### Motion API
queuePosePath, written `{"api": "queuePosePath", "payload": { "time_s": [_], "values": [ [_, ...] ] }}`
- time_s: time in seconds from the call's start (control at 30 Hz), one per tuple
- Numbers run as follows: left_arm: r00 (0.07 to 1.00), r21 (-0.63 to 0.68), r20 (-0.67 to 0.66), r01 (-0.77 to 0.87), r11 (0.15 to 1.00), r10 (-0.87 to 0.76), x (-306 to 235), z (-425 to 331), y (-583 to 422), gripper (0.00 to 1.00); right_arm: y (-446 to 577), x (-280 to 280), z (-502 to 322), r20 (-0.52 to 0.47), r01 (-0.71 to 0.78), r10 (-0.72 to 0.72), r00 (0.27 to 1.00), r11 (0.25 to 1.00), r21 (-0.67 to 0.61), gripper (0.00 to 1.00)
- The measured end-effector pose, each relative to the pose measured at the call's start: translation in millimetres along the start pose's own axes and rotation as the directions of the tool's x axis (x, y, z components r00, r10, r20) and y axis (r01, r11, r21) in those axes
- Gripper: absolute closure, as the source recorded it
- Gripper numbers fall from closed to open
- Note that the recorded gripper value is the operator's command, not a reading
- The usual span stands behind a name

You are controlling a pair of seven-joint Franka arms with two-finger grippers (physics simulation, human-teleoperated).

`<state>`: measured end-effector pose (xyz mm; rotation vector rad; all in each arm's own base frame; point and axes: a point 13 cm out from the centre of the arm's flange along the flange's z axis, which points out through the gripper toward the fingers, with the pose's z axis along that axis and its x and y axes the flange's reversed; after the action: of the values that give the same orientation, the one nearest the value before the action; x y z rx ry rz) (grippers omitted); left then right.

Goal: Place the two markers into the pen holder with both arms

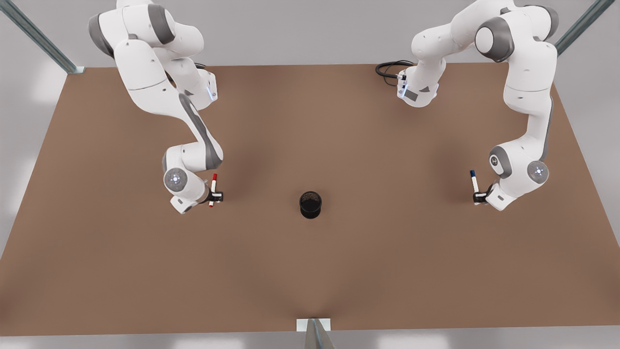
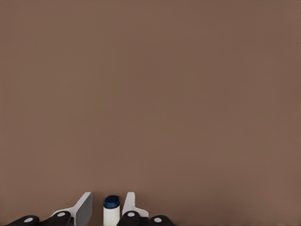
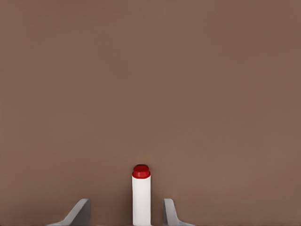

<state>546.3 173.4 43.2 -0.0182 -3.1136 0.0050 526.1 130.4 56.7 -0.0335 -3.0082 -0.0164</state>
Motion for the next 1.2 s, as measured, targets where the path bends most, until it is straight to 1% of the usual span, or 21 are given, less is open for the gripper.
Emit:
{"api": "queuePosePath", "payload": {
  "time_s": [0.07,0.17,0.2,0.23,0.47,0.5,0.6,0.67,0.8,0.87,0.97,1.2],
  "values": [
    [1.0,0.0,-0.001,-0.006,1.0,0.006,0.8,1.4,0.2,0.56,-1.7,-0.2,5.4,0.004,-0.004,0.004,1.0,1.0,0.002,0.32],
    [1.0,0.001,-0.003,-0.016,1.0,0.016,2.4,3.1,-0.6,0.56,-3.5,-0.7,10.1,0.011,0.0,0.0,1.0,1.0,0.01,0.34],
    [1.0,0.001,-0.003,-0.019,1.0,0.019,2.5,3.2,-0.6,0.59,-3.5,-0.7,10.9,0.013,0.001,-0.001,1.0,1.0,0.011,0.4],
    [1.0,0.001,-0.003,-0.021,1.0,0.021,2.9,3.5,-0.5,0.61,-3.7,-0.3,11.7,0.014,0.001,-0.001,1.0,1.0,0.012,0.42],
    [0.999,0.001,-0.005,-0.036,0.999,0.036,3.8,5.3,-0.8,0.62,-4.9,1.9,21.8,0.018,-0.005,0.005,1.0,1.0,0.015,0.43],
    [0.999,0.001,-0.005,-0.038,0.999,0.038,3.8,5.4,-1.0,0.63,-4.8,1.5,22.0,0.021,-0.006,0.006,1.0,1.0,0.014,0.49],
    [0.999,0.002,-0.006,-0.042,0.999,0.042,3.9,5.6,-1.1,0.68,-4.2,-0.9,19.4,0.032,-0.009,0.009,0.999,1.0,0.012,0.52],
    [0.999,0.001,-0.005,-0.044,0.999,0.044,3.7,5.5,-1.1,0.73,-3.9,-2.0,18.2,0.036,-0.011,0.01,0.999,1.0,0.01,0.58],
    [0.999,-0.005,0.002,-0.047,0.999,0.047,1.3,1.7,-0.5,0.79,-3.8,-2.4,19.2,0.038,-0.013,0.013,0.999,1.0,0.01,0.59],
    [0.999,-0.011,0.014,-0.051,0.999,0.052,-3.9,-7.1,-2.6,0.79,-3.8,-2.4,19.7,0.038,-0.015,0.014,0.999,1.0,0.01,0.61],
    [0.997,-0.022,0.041,-0.066,0.998,0.067,-18.9,-31.6,-9.9,0.79,-3.5,-3.2,18.8,0.041,-0.016,0.016,0.999,1.0,0.008,0.73],
    [0.993,-0.032,0.059,-0.1,0.994,0.102,-57.1,-101.2,-36.1,0.79,-2.8,-3.8,18.0,0.044,-0.012,0.012,0.999,1.0,0.005,0.74]
  ]
}}
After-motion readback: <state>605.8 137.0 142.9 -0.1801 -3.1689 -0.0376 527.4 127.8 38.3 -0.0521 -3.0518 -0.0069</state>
